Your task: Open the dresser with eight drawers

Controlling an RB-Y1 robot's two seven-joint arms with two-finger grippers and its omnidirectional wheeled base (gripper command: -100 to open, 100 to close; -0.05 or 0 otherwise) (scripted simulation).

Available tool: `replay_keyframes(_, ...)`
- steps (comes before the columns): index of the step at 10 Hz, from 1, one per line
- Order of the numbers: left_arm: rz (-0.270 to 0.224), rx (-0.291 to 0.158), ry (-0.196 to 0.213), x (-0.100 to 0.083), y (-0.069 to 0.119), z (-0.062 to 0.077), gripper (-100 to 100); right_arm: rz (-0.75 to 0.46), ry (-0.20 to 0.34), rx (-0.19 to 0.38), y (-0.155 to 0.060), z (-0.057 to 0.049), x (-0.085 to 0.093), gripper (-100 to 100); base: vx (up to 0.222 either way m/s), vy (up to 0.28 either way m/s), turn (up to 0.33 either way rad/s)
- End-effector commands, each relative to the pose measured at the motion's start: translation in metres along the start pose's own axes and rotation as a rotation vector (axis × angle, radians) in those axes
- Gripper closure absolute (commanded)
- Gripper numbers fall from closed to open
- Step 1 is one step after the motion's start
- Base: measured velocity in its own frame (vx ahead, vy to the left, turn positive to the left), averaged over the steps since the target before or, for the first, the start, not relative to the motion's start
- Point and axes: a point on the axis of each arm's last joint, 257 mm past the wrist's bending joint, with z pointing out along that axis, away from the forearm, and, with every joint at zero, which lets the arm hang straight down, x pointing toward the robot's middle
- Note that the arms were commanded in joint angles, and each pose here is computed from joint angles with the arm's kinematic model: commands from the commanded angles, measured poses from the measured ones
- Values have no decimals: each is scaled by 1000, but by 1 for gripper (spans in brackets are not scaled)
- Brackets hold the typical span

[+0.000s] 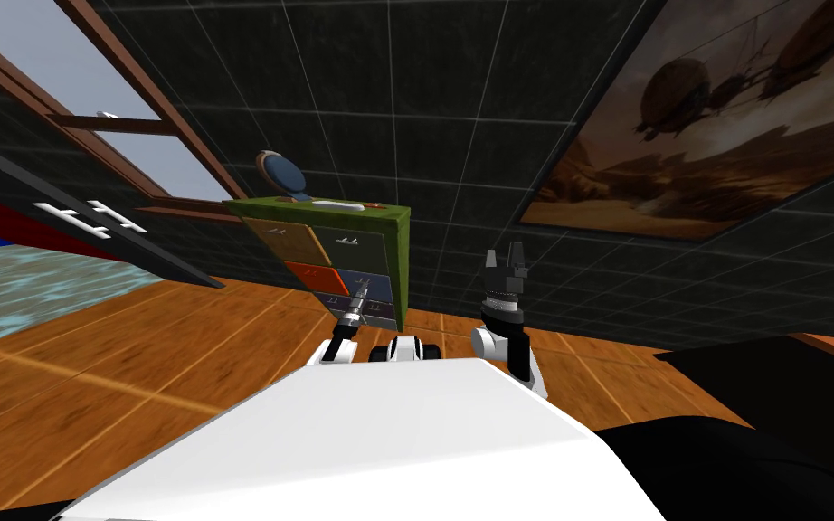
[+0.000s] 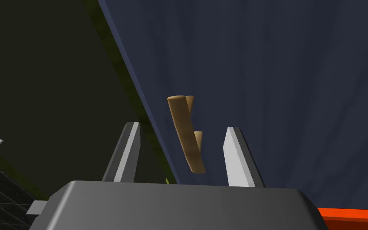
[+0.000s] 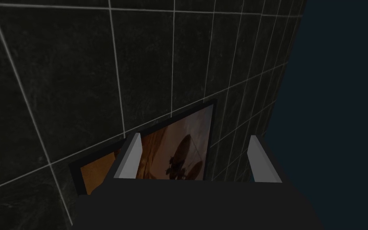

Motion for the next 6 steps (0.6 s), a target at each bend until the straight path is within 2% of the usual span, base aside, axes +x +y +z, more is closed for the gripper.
replay_keyframes(1,0,3,4,-1,-4,-1,100,0,0,0,0,0,0,0,-118,12,21)
replay_keyframes(4,-1,5,9,-2,-11,-2,100,0,0,0,0,0,0,0,-192,26,17)
replay_keyframes(5,-1,6,8,-2,-10,-2,100,0,0,0,0,0,0,0,-86,18,0)
replay_keyframes(6,-9,-6,4,-2,-5,0,-100,0,0,0,0,0,0,0,64,-21,-32)
